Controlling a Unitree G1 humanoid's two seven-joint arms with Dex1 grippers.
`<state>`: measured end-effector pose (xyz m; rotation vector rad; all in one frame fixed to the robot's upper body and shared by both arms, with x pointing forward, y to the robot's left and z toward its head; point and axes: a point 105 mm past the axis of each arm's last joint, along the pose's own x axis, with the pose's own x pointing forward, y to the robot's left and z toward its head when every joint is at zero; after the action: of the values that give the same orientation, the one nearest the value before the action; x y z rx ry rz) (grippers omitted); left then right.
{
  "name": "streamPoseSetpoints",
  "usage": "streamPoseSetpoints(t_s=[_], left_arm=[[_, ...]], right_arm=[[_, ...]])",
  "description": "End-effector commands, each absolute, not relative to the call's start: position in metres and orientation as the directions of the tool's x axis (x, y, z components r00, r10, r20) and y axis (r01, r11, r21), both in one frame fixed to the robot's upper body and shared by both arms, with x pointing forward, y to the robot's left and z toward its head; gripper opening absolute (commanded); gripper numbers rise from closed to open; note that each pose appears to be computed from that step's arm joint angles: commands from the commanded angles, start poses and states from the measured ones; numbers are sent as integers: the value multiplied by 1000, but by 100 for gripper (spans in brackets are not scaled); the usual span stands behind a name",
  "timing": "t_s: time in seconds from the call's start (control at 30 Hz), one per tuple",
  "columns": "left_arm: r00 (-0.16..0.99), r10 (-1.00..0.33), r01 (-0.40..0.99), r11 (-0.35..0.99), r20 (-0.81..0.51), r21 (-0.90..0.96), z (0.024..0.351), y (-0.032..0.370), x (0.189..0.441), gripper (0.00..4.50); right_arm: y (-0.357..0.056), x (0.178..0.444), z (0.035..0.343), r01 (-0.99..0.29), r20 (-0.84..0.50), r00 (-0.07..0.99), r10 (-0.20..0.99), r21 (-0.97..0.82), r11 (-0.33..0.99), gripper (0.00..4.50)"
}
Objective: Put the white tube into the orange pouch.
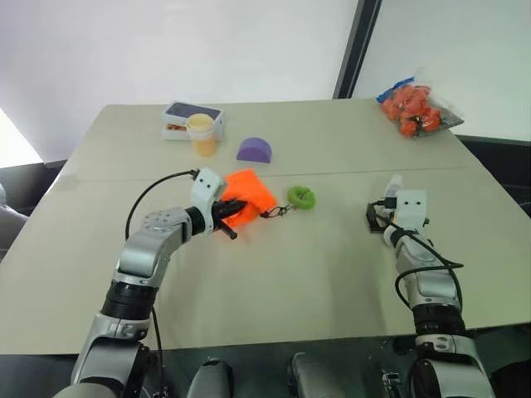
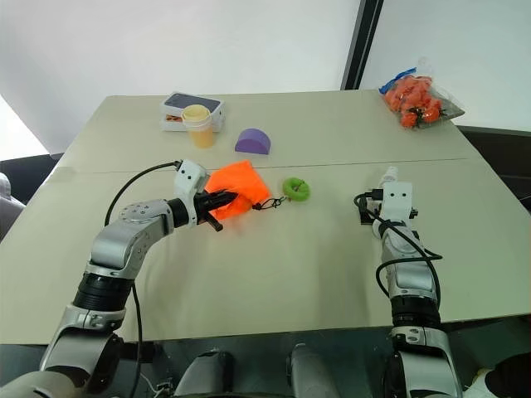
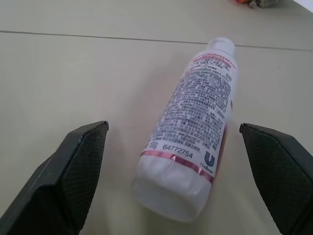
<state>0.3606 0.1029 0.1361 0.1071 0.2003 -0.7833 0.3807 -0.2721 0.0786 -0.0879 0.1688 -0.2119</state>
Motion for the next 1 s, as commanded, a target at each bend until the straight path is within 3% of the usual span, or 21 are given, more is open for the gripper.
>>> streamPoseSetpoints(t_s=[0.03, 0.23, 0.43, 0.57, 0.73, 0.8, 0.87, 0.93, 1.0], left_arm=[[709, -680, 698, 715, -187, 42, 146, 109, 360, 0], [720, -668, 686, 727, -187, 43, 146, 113, 361, 0], [726, -662, 678, 734, -184, 37, 146, 115, 364, 0], [725, -664, 679, 734, -181, 25, 146, 116, 364, 0], [725, -669, 677, 736, -165, -13, 147, 119, 366, 0], [722, -672, 679, 734, -163, -20, 148, 120, 366, 0], [716, -679, 685, 728, -162, -24, 150, 122, 367, 0], [703, -692, 699, 715, -163, -24, 152, 122, 366, 0], [692, -703, 710, 704, -163, -22, 153, 121, 365, 0]], right_arm=[[-279, 384, 90, 251, -112, 960, -257, -62, 966, 392], [-274, 385, 95, 241, -87, 965, -247, -69, 968, 121], [-270, 381, 107, 225, -31, 973, -229, -100, 969, 112], [-260, 377, 120, 151, 20, 989, -149, -143, 978, 112], [-201, 352, 137, -252, 57, 961, 271, -220, 942, 112], [-184, 335, 137, -389, 38, 914, 404, -201, 899, 112], [-155, 301, 127, -605, -42, 793, 607, -169, 778, 112], [-133, 279, 120, -721, -91, 692, 716, -123, 681, 112], [-119, 271, 118, -760, -100, 650, 753, -94, 643, 112]])
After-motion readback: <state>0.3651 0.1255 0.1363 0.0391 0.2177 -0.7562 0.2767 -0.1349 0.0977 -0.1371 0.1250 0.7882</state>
